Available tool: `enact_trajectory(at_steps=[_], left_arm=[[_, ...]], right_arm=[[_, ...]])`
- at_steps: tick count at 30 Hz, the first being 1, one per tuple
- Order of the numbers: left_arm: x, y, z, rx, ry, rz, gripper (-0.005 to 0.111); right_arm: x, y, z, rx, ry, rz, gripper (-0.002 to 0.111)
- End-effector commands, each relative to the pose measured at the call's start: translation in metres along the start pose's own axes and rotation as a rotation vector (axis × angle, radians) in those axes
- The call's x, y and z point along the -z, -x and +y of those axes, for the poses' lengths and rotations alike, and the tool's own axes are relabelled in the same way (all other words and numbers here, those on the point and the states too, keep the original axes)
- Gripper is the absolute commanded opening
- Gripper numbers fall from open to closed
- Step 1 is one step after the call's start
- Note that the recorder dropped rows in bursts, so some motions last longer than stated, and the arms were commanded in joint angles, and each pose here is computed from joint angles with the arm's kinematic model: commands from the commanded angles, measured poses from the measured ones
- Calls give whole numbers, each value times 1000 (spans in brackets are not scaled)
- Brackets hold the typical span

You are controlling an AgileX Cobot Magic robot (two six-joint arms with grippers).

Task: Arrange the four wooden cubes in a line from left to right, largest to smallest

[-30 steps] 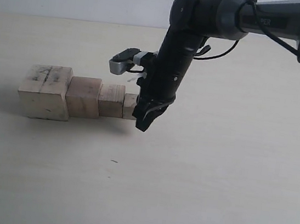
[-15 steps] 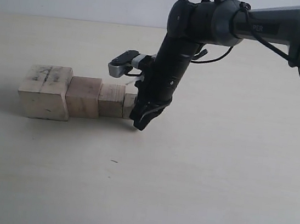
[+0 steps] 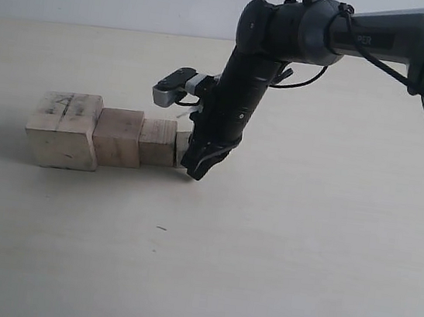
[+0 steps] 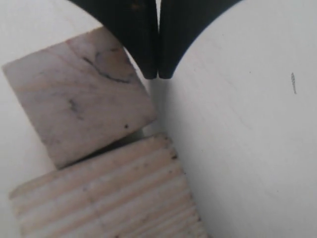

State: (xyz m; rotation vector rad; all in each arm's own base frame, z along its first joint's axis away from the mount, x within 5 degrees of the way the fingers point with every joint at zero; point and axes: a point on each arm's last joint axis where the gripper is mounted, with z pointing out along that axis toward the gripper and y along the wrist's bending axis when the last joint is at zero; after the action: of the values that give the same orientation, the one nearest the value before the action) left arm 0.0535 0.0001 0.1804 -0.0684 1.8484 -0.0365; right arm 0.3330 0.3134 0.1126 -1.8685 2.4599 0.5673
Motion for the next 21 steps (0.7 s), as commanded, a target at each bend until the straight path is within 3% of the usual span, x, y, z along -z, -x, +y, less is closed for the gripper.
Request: enact_trajectory(at_steps=[1,11,15,21], left_arm=[[1,1,0,7,-6,-14,0],[1,1,0,7,-6,-14,0],[1,1,0,7,-6,-14,0],[1,1,0,7,-6,-14,0]], right_arm=[[1,2,2,-6,9,-22,0],[1,3,3,-8,23,-32,0],[8,-6,11,10,81,74,0],[23,-11,-4,-82,-143,125,0]])
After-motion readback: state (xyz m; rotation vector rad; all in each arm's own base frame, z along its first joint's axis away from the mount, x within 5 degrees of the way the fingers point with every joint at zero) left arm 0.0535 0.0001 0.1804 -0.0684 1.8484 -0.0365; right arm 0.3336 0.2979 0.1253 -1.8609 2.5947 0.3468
